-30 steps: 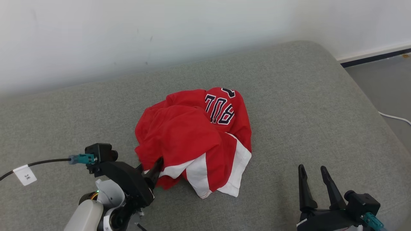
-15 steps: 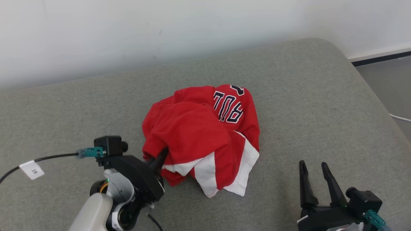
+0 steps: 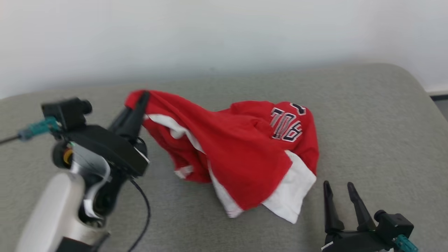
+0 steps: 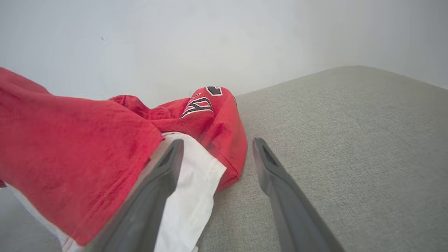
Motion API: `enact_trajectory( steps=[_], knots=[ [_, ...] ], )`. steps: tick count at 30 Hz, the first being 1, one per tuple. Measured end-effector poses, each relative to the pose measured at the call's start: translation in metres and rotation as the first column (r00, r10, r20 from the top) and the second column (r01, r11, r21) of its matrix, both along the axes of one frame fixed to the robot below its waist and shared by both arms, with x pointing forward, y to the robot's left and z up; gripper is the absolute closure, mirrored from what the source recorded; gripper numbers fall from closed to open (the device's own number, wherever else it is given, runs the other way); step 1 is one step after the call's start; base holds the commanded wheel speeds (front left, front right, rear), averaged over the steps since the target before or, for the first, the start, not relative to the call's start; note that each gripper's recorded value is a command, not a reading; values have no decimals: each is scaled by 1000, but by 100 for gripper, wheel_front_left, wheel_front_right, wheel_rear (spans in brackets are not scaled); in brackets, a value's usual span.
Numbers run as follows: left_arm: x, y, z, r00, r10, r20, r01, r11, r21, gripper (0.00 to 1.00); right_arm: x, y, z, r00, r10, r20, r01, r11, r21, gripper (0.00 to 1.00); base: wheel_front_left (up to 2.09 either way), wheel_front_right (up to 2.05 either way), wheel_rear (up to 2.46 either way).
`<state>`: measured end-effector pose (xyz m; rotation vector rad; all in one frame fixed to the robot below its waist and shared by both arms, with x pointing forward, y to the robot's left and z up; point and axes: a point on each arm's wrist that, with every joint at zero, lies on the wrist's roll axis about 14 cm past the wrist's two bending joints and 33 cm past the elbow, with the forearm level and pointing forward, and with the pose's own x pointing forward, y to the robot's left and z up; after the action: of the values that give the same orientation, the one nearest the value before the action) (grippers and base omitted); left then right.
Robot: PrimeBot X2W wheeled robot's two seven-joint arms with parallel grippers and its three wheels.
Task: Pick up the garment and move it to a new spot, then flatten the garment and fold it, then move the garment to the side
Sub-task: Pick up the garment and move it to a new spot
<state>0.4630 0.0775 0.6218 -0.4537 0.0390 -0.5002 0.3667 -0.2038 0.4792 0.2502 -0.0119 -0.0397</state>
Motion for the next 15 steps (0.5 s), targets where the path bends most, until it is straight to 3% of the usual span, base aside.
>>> enact_trajectory(
  steps=[9, 15],
  knots=[
    [-8, 101, 76, 952, 237, 192, -259, 961, 100, 100, 18, 76, 23, 972, 221, 78, -223, 975, 17, 0, 0, 0, 0],
    [-18, 174, 99, 880, 395, 264, -445, 879, 171, 100, 25, 131, 45, 917, 371, 146, -377, 926, 10, 0, 0, 0, 0]
  ],
)
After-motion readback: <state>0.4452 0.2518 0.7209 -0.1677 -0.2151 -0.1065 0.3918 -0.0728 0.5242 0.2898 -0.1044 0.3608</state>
